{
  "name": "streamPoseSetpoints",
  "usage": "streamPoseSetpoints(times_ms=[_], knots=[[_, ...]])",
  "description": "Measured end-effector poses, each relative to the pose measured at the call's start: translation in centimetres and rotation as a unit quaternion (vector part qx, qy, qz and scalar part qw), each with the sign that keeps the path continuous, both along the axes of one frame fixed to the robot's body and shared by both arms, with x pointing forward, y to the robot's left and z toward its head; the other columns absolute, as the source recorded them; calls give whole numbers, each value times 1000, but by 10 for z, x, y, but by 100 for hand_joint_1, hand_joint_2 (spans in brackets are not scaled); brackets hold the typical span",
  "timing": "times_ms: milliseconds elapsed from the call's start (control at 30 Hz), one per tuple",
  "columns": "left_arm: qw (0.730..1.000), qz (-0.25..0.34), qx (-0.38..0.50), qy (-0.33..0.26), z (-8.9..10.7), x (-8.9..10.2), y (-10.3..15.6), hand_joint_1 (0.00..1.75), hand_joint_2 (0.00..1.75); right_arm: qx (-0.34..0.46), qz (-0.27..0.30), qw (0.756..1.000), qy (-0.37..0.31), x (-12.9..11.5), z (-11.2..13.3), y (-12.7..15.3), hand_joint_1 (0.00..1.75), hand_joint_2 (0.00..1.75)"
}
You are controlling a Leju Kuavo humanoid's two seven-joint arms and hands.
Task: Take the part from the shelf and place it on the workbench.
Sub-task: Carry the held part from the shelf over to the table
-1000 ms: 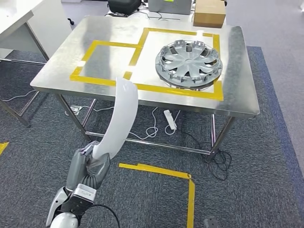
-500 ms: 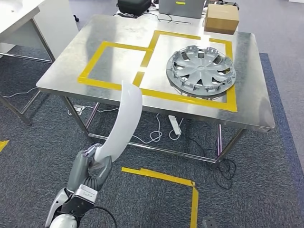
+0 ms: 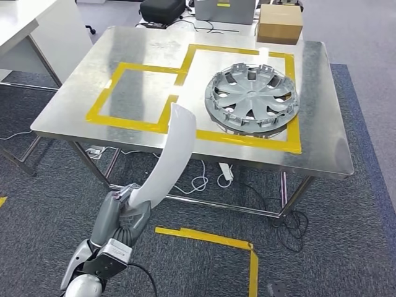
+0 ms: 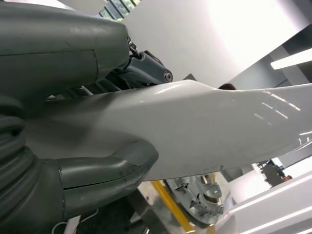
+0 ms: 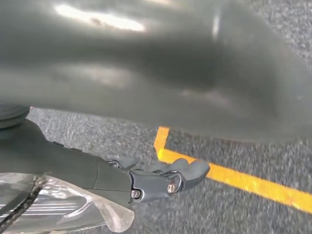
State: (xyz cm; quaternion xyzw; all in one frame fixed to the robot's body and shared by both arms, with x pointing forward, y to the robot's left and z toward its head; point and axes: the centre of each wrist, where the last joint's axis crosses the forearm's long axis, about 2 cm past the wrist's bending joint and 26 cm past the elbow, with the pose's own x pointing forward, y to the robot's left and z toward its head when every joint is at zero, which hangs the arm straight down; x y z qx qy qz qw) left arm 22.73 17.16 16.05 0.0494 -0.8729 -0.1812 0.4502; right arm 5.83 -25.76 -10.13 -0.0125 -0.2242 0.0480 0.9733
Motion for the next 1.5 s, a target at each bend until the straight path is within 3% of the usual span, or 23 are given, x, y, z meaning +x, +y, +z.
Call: streamPoseSetpoints(times_ms=[1500], knots=[[1000, -23, 5, -16, 7, 4, -8, 175, 175, 8, 7, 1000, 21, -1, -4, 2, 0, 0]])
